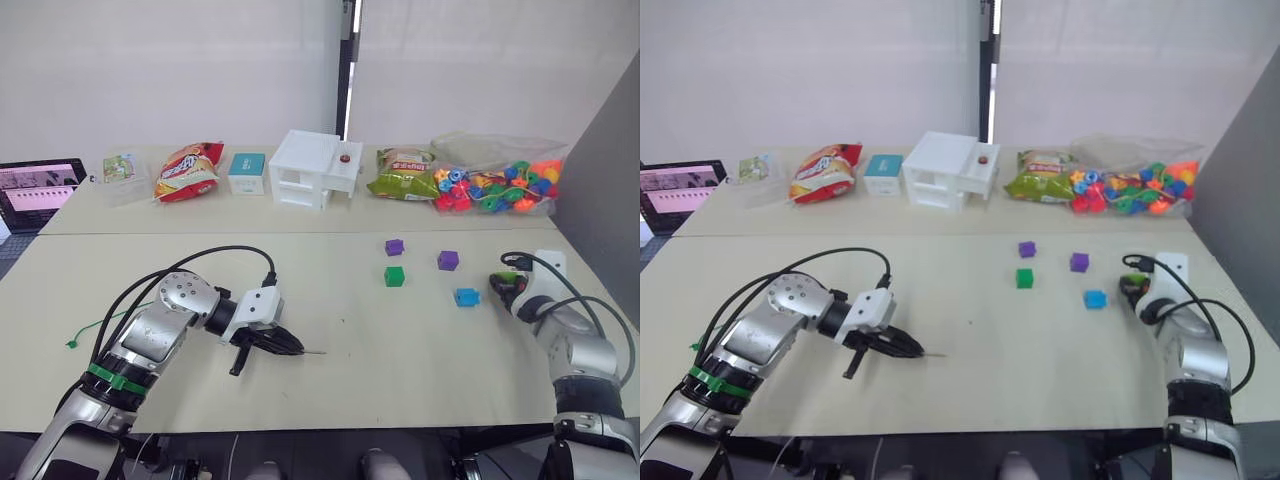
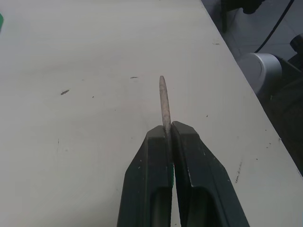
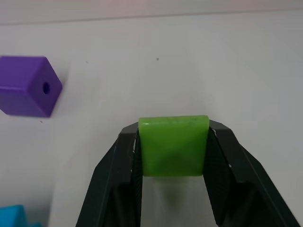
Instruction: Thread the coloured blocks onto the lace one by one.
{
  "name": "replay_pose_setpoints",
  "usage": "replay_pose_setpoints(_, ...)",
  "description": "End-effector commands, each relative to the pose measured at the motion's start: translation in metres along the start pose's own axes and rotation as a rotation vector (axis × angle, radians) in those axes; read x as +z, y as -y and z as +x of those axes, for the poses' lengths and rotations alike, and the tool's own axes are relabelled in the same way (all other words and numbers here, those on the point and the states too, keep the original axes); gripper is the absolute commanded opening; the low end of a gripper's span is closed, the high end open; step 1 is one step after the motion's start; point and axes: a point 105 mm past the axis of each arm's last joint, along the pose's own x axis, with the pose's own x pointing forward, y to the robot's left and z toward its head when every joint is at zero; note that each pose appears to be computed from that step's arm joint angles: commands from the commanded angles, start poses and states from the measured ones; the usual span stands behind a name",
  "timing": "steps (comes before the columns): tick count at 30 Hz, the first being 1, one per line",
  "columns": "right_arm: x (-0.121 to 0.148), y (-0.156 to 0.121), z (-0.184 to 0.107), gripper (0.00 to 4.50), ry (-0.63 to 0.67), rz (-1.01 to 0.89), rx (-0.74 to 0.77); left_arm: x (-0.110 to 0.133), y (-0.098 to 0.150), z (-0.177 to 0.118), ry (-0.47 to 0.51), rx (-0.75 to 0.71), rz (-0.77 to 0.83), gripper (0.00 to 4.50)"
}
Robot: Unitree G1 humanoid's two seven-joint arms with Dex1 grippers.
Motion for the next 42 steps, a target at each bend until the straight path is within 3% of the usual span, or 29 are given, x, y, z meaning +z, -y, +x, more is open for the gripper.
replay_pose_setpoints(1, 0.064, -0.039, -0.034, 1.17, 0.196, -0.024, 0.090, 0.007, -0.001, -0.007, 0.013, 0.028, 0.033, 0.00)
replay_pose_setpoints(4, 0.092, -0.096, -0.073, 1.17, 0.259, -0.022, 0.234, 0.006, 0.000, -0.009, 0.016, 0.038, 0.019, 0.00)
replay_pose_setpoints(7, 0.093, -0.136, -0.097, 1.17, 0.236, -0.001, 0.340, 0.005, 0.001, -0.010, 0.018, 0.043, 0.010, 0.00)
replay_pose_setpoints(9, 0.081, -0.168, -0.111, 1.17, 0.182, 0.015, 0.420, 0.005, 0.002, -0.010, 0.018, 0.046, 0.004, 0.00)
replay_pose_setpoints(13, 0.048, -0.202, -0.126, 1.17, 0.048, 0.041, 0.472, 0.005, 0.003, -0.010, 0.019, 0.051, 0.001, 0.00)
replay_pose_setpoints(19, -0.020, -0.237, -0.138, 1.17, -0.194, 0.002, 0.536, 0.007, 0.005, -0.012, 0.019, 0.057, -0.005, 0.00)
replay_pose_setpoints(23, -0.050, -0.244, -0.140, 1.17, -0.277, 0.021, 0.514, 0.008, 0.008, -0.013, 0.017, 0.060, -0.010, 0.00)
replay_pose_setpoints(28, -0.071, -0.243, -0.138, 1.17, -0.317, 0.011, 0.493, 0.009, 0.011, -0.014, 0.012, 0.067, -0.020, 0.00)
replay_pose_setpoints(30, -0.068, -0.244, -0.138, 1.17, -0.284, 0.023, 0.514, 0.009, 0.012, -0.014, 0.010, 0.070, -0.024, 0.00)
replay_pose_setpoints(33, -0.053, -0.236, -0.139, 2.68, -0.217, 0.034, 0.522, 0.008, 0.014, -0.015, 0.007, 0.079, -0.034, 0.00)
replay_pose_setpoints(38, -0.023, -0.224, -0.143, 4.25, -0.119, 0.008, 0.635, 0.008, 0.014, -0.016, 0.008, 0.098, -0.042, 0.00)
replay_pose_setpoints(42, 0.011, -0.220, -0.162, 4.38, -0.054, -0.099, 0.993, 0.010, 0.015, -0.015, 0.016, 0.128, -0.051, 0.00)
